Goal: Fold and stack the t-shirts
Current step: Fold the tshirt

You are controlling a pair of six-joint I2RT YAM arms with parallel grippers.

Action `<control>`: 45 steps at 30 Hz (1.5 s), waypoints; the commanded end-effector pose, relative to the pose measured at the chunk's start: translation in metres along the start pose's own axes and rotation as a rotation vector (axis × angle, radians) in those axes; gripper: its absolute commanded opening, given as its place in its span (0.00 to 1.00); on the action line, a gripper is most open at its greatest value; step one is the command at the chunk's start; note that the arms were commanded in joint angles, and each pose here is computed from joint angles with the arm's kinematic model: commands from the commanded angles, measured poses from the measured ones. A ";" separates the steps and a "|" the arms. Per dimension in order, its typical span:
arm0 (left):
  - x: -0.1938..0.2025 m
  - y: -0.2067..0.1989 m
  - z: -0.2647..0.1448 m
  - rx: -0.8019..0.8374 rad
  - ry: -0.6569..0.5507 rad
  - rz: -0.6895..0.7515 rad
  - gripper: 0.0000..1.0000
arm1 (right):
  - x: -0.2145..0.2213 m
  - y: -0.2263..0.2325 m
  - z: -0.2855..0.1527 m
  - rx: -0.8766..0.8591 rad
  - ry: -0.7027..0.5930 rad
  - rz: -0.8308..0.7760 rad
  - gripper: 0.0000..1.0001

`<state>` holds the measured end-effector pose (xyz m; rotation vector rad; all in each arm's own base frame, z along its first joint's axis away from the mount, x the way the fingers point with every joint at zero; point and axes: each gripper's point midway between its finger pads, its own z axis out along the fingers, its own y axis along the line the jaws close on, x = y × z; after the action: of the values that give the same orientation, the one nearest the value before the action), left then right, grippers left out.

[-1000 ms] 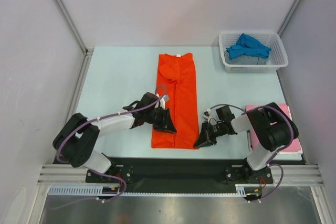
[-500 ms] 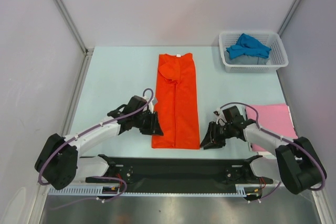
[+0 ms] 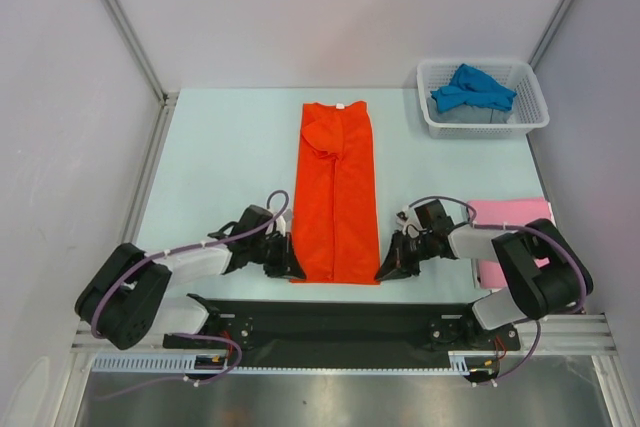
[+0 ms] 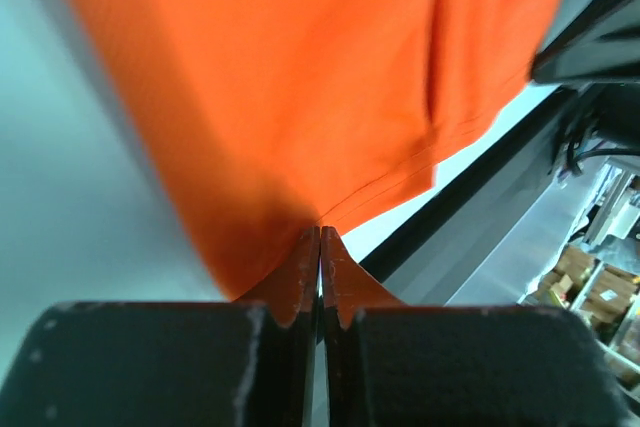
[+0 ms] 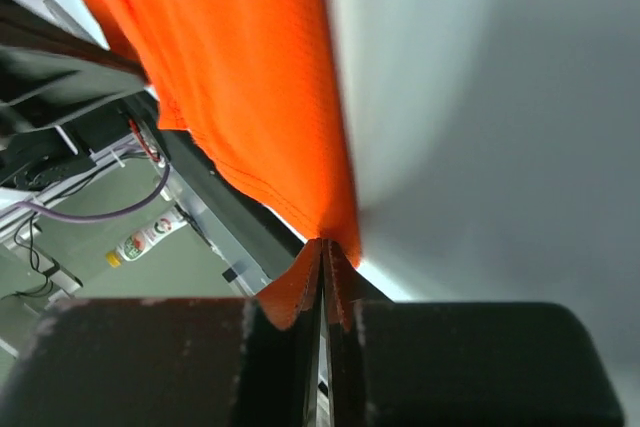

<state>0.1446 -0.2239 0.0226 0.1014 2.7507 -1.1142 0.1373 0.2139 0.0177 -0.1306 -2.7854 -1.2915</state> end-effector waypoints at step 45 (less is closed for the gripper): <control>0.007 0.049 -0.025 -0.240 -0.056 -0.247 0.39 | -0.001 -0.011 -0.005 0.082 -0.042 0.002 0.45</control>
<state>0.1421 -0.1746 0.0158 -0.3077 2.8606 -0.8378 0.1373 0.2081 0.0242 -0.1552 -2.8317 -1.2408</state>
